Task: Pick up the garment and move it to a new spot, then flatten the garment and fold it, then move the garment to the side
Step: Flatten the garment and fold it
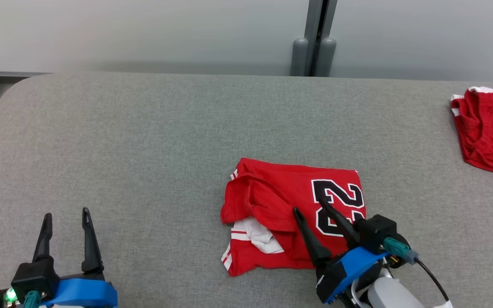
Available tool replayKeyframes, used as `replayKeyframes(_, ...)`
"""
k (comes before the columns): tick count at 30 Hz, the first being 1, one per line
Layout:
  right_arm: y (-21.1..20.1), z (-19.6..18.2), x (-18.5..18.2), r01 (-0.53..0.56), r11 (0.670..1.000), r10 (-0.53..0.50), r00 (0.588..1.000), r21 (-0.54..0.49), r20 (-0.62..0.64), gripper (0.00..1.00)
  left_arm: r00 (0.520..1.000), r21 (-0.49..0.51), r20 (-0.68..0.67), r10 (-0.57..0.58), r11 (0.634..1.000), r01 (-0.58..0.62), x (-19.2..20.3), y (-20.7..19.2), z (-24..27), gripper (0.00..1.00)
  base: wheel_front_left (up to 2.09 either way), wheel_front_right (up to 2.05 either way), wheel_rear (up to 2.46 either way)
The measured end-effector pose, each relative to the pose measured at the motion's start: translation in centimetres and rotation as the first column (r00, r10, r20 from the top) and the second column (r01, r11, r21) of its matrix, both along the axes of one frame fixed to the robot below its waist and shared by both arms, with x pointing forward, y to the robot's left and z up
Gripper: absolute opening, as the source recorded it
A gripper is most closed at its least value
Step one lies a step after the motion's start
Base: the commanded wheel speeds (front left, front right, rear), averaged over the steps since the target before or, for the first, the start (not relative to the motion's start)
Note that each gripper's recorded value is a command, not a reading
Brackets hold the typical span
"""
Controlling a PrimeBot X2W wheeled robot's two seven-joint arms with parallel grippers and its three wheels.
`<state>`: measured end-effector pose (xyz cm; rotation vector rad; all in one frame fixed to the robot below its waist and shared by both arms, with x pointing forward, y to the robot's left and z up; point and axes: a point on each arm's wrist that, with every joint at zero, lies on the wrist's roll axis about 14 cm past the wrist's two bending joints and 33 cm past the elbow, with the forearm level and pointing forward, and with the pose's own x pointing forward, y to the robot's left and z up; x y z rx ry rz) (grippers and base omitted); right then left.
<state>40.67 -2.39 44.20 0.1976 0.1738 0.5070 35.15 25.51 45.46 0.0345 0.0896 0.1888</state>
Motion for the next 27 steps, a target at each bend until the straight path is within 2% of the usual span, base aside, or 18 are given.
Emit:
replayKeyframes(7, 2.3, -2.0, 0.1, -0.053, 0.998, 0.058, 0.993, 0.044, -0.106, 1.0, 1.0, -0.002, -0.01, 0.012, 1.0, -0.012, 0.2, 0.3, -0.3, 1.0, 0.0, 0.0, 0.0)
replayKeyframes(8, 2.8, -2.2, -0.1, -0.068, 0.996, 0.074, 0.99, 0.054, -0.119, 0.9, 1.0, -0.002, -0.009, 0.014, 1.0, -0.014, 0.2, 0.3, -0.3, 1.0, 0.0, 0.0, 0.0)
replayKeyframes(9, 3.4, -2.3, -0.4, -0.08, 0.994, 0.088, 0.987, 0.068, -0.134, 0.23, 1.0, -0.002, -0.006, 0.015, 1.0, -0.015, 0.3, 0.4, -0.2, 1.0, 0.0, 0.0, 0.0)
replayKeyframes(10, 3.9, -2.5, -0.7, -0.091, 0.993, 0.103, 0.984, 0.081, -0.147, 0.0, 1.0, -0.002, -0.004, 0.017, 1.0, -0.017, 0.3, 0.5, -0.1, 1.0, 0.0, 0.0, 0.0)
replayKeyframes(16, 5.7, -2.4, -1.9, -0.145, 0.983, 0.163, 0.972, 0.115, -0.167, 0.0, 1.0, -0.003, -0.003, 0.021, 1.0, -0.021, 0.3, 0.6, -0.1, 1.0, 0.0, 0.0, 0.0)
replayKeyframes(24, 8.5, -1.4, -3.6, -0.258, 0.959, 0.273, 0.953, 0.121, -0.132, 0.0, 1.0, -0.008, -0.005, 0.021, 1.0, -0.021, 0.2, 0.5, -0.2, 1.0, 0.0, 0.0, 0.0)
replayKeyframes(25, 8.9, -1.5, -4.1, -0.279, 0.953, 0.293, 0.947, 0.116, -0.133, 0.42, 1.0, -0.008, -0.005, 0.021, 1.0, -0.021, 0.2, 0.5, -0.2, 1.0, 0.0, 0.0, 0.0)
replayKeyframes(26, 9.3, -1.5, -4.5, -0.298, 0.948, 0.311, 0.941, 0.114, -0.131, 1.0, 1.0, -0.008, -0.005, 0.021, 1.0, -0.021, 0.2, 0.5, -0.2, 1.0, 0.0, 0.0, 0.0)
replayKeyframes(27, 9.6, -1.4, -4.7, -0.307, 0.945, 0.321, 0.939, 0.117, -0.127, 1.0, 1.0, -0.009, -0.006, 0.021, 1.0, -0.021, 0.1, 0.5, -0.2, 1.0, 0.0, 0.0, 0.0)
